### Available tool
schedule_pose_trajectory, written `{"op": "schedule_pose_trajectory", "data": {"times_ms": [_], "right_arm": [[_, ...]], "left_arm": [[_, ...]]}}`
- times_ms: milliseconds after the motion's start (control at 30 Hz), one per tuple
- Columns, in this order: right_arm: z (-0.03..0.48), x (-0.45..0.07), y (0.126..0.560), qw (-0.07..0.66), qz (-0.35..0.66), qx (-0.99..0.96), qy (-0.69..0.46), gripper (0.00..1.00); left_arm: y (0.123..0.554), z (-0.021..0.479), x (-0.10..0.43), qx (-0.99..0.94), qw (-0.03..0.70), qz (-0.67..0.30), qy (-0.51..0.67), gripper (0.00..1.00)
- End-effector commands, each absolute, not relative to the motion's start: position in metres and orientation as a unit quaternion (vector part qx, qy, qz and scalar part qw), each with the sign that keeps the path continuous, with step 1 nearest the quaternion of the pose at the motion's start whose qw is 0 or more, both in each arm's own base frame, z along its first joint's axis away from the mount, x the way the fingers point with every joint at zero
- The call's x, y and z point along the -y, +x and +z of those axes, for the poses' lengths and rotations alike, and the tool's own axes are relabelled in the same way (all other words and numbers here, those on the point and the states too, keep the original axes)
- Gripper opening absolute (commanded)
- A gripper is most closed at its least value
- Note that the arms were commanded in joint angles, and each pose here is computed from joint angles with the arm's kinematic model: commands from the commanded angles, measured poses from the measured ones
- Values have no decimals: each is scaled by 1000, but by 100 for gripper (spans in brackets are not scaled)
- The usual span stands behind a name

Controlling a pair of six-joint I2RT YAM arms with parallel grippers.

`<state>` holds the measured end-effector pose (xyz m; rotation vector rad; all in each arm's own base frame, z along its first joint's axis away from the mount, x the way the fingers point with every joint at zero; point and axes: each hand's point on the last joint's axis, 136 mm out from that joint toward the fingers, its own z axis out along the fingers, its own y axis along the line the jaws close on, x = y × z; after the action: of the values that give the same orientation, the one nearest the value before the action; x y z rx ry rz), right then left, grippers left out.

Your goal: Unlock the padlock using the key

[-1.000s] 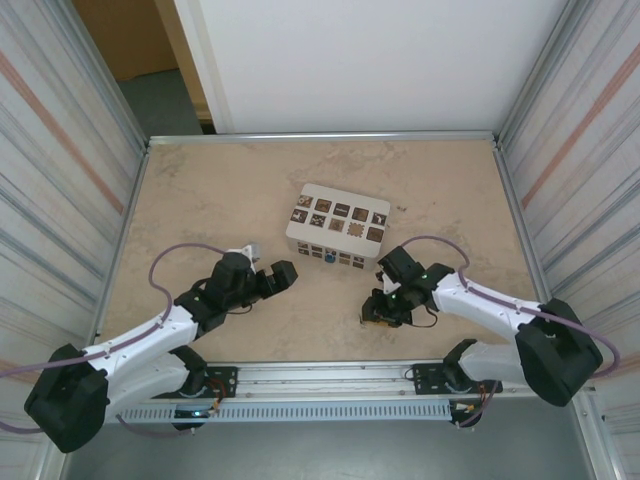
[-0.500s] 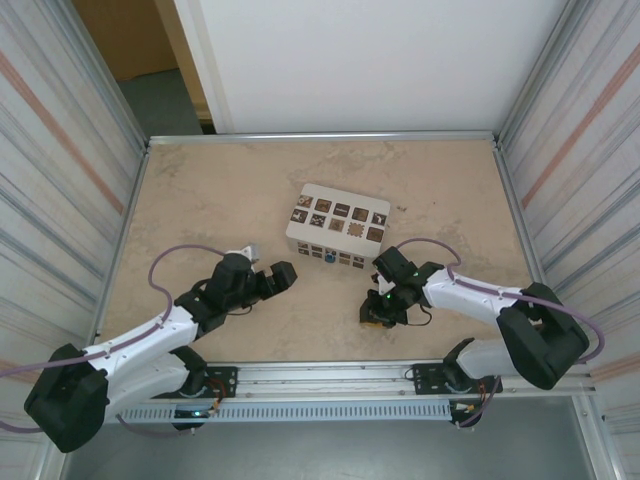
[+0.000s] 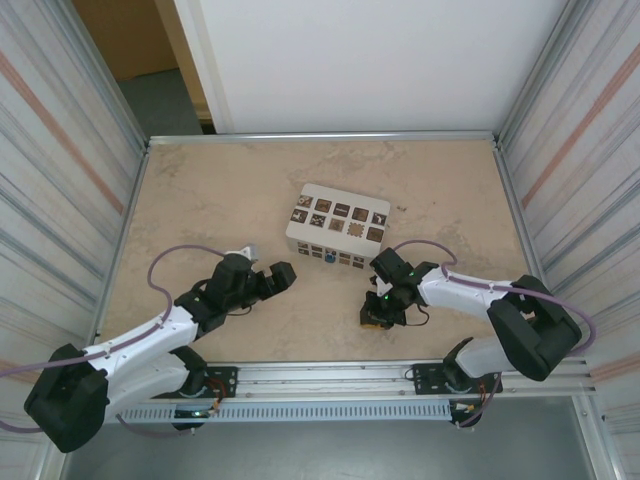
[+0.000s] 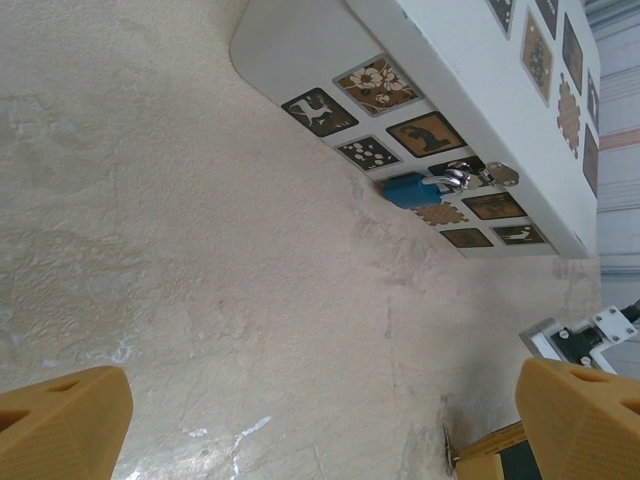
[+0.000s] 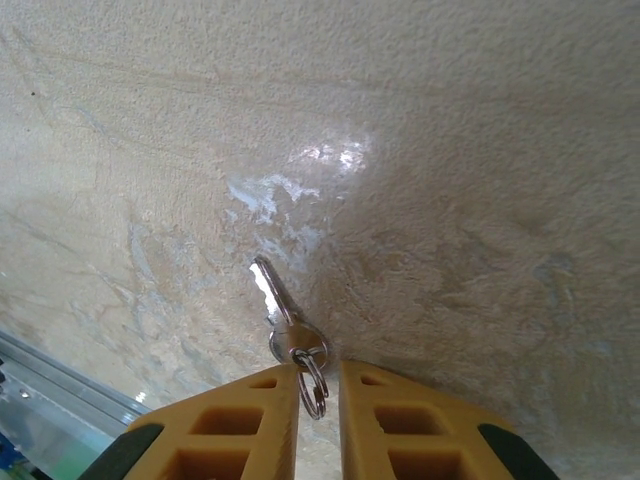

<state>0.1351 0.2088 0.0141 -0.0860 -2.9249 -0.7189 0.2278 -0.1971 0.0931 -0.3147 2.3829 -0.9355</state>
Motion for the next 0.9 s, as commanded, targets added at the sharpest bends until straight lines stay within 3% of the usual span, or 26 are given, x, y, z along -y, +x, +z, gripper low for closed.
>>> {"op": "schedule_pose_trajectory", "data": {"times_ms": [0, 367, 867], "right_arm": [[3, -206, 131, 74, -225, 971, -38, 17], [17, -213, 143, 32, -250, 967, -27, 0], [114, -227, 192, -175, -360, 916, 18, 0]], "left_arm": [[229, 97, 194, -887, 287, -342, -119, 99], [231, 106, 195, -886, 296, -340, -105, 99], [241, 176, 221, -826, 309, -456, -119, 99]]}}
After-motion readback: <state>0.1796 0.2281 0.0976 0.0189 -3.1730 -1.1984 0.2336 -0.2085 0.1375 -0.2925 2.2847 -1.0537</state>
